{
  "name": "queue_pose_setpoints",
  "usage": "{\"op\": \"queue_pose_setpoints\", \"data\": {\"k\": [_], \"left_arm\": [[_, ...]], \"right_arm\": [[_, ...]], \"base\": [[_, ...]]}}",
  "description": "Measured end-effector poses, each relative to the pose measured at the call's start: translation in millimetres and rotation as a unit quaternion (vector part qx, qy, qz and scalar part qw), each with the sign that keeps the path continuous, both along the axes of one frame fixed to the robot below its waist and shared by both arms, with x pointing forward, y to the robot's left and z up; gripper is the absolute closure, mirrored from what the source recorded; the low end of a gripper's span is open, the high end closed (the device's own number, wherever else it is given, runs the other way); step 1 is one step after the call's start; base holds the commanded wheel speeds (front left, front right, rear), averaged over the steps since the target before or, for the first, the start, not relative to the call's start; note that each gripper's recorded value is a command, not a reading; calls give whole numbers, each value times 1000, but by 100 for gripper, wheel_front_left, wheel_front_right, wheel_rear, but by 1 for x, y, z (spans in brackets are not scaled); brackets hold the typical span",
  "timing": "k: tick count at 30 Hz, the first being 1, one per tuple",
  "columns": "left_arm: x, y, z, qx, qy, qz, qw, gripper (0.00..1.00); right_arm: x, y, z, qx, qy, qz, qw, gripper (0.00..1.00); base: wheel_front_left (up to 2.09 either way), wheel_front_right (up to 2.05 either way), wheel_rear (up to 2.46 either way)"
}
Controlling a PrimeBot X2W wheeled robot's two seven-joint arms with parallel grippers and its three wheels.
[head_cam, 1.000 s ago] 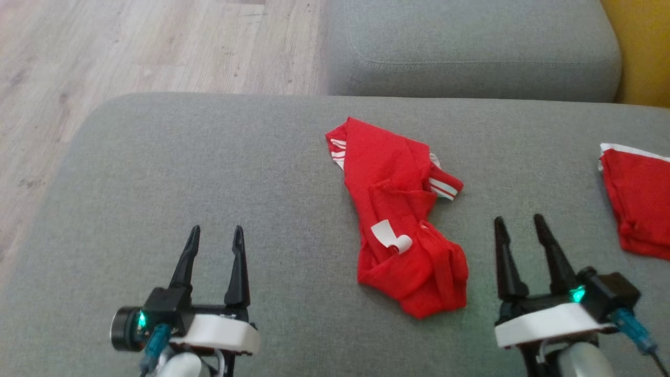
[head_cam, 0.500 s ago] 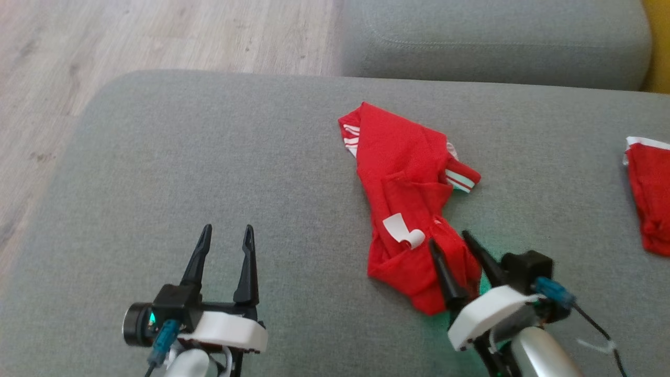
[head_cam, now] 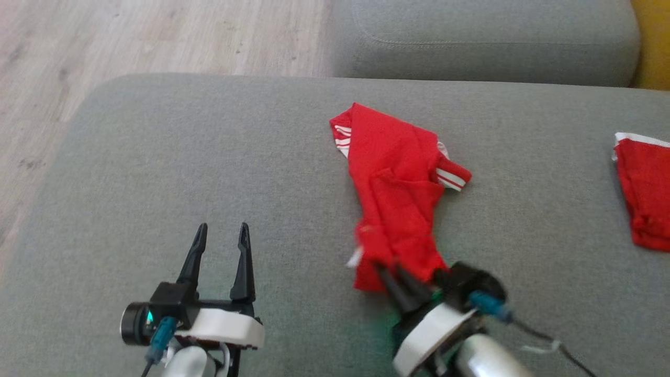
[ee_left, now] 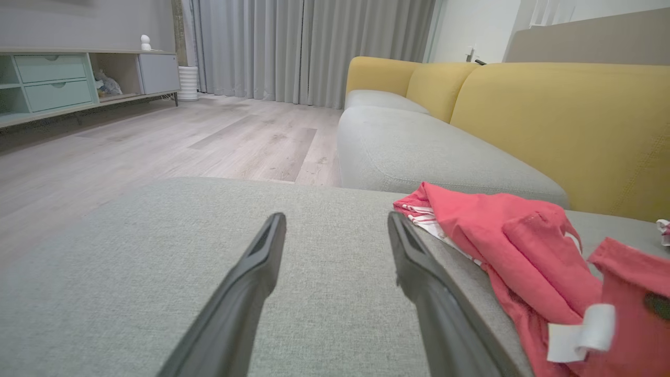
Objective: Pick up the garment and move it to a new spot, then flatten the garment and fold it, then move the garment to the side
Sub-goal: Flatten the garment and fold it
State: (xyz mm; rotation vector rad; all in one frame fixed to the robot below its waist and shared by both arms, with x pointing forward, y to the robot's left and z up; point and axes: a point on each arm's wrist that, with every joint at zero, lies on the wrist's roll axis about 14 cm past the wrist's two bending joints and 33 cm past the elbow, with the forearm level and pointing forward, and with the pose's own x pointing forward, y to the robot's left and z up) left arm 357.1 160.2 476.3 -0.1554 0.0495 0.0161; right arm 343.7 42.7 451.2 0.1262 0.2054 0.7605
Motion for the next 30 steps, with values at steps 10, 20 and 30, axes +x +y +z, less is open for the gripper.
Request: {"op": "queue_pose_setpoints", "data": {"k": [10, 20, 30], "left_arm": [[5, -9, 6, 2, -11, -16, 1000, 0], [9, 24, 44, 7, -71, 47, 996, 0], [-10, 42, 59, 9, -97, 81, 992, 0]], "right_arm": [[-59, 26, 2, -13, -12, 111, 994, 100], [-6, 32, 99, 42, -166, 96, 981, 100], [72, 70, 239, 52, -279, 89, 955, 100]], "base": [[0, 0, 0], [0, 0, 0], [0, 0, 0]]}}
